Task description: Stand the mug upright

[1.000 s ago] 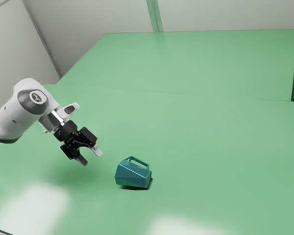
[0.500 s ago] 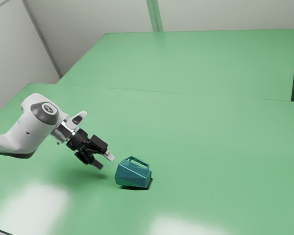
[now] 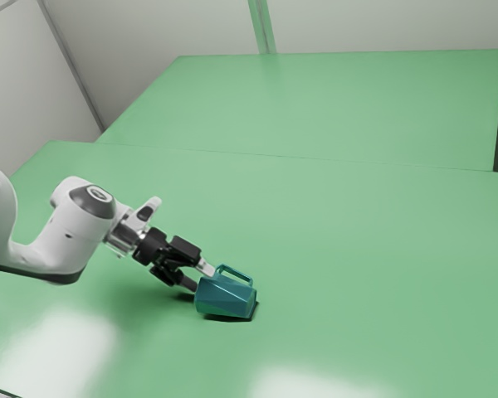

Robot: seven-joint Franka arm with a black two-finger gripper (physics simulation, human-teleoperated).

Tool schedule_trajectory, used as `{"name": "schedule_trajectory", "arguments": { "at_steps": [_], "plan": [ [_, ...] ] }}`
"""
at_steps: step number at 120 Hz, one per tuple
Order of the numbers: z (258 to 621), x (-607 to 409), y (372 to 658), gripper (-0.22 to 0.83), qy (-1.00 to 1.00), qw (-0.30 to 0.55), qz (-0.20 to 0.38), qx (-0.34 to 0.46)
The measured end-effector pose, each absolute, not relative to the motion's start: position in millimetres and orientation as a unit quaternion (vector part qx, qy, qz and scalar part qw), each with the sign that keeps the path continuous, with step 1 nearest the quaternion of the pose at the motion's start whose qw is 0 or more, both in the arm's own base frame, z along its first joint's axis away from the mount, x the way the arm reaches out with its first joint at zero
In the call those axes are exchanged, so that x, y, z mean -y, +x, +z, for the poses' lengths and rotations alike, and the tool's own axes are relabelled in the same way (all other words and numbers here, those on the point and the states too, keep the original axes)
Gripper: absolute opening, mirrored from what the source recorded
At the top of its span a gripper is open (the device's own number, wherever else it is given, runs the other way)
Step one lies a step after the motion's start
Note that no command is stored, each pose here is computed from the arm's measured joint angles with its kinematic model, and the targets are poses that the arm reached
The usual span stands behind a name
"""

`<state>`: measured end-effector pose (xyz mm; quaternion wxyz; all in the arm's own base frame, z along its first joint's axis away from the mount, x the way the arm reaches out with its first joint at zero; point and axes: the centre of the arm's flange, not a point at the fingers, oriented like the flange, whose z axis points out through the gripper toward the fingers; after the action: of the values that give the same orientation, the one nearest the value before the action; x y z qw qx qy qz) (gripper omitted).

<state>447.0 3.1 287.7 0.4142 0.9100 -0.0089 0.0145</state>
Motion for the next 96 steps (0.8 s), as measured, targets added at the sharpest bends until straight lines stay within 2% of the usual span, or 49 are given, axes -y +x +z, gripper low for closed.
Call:
{"name": "schedule_trajectory", "arguments": {
  "at_steps": [59, 73, 96],
  "plan": [
    [270, 21, 445, 0.60, 0.895, 0.445, 0.022, 0.023],
    [268, 21, 441, 0.53, 0.893, 0.449, 0.023, 0.024],
    [267, 17, 439, 0.34, 0.891, 0.453, 0.028, 0.027]
  ]
}}
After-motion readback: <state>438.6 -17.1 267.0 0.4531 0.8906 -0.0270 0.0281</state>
